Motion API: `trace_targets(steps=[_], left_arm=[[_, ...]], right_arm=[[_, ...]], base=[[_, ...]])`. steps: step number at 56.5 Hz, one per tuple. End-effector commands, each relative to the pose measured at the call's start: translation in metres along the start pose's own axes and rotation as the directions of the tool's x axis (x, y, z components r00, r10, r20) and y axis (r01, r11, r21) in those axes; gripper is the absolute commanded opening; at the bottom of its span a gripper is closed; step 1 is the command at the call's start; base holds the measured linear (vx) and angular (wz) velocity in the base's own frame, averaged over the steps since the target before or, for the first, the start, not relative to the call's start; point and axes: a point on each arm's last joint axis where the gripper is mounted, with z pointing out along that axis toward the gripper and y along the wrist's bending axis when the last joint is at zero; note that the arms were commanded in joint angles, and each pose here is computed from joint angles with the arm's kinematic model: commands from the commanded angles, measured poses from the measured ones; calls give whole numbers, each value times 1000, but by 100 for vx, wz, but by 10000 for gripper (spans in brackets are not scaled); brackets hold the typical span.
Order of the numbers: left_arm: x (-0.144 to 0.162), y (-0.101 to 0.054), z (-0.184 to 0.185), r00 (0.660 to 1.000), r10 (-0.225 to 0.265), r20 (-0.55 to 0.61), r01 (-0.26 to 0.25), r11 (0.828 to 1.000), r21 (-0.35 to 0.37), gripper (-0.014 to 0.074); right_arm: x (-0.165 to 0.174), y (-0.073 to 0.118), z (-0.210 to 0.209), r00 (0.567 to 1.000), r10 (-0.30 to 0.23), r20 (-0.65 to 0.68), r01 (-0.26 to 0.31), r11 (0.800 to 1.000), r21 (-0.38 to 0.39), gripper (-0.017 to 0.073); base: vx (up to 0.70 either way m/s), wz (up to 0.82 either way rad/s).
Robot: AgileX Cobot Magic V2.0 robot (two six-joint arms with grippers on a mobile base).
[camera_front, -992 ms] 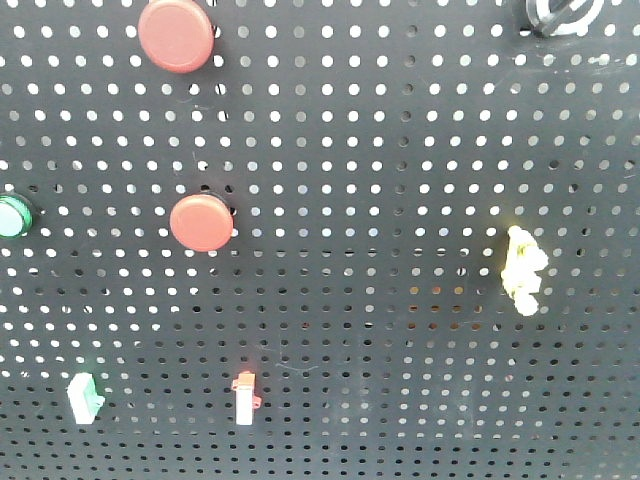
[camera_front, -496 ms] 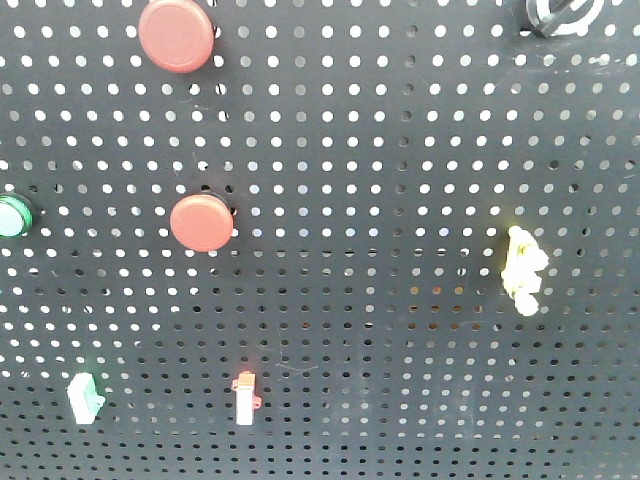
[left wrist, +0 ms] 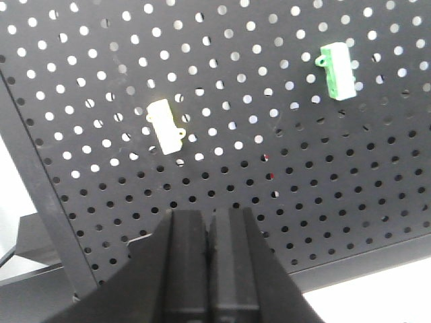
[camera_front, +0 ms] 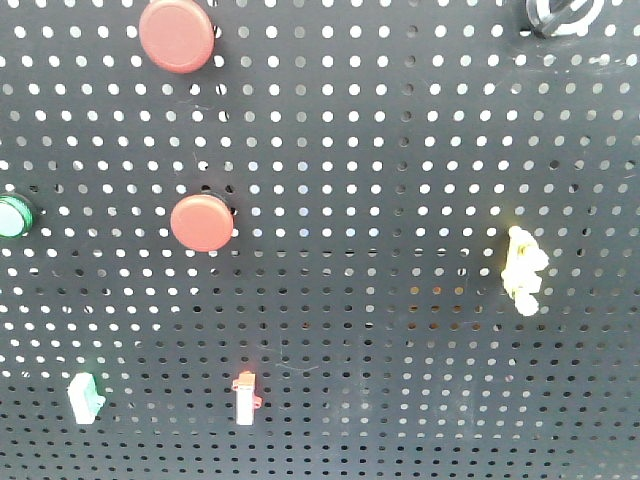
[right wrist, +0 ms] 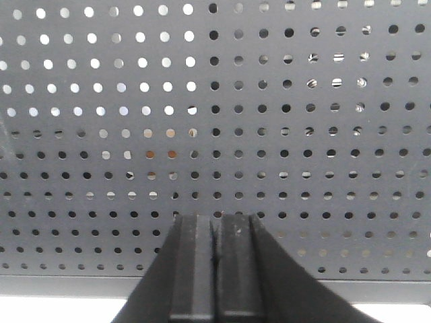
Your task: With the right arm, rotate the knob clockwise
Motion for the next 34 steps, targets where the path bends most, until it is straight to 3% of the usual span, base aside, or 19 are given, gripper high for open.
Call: trace_targets(steps=[1, 34], left_arm=[[3, -2, -1, 998, -10, 61, 10, 1000, -5, -6], [3, -2, -1, 998, -10, 61, 10, 1000, -5, -6]], right_arm=[[-5, 0, -1, 996, -22, 84, 22, 1000, 4, -8], [-5, 0, -1, 996, -21, 84, 21, 1000, 4, -8]], base=[[0, 0], [0, 0]])
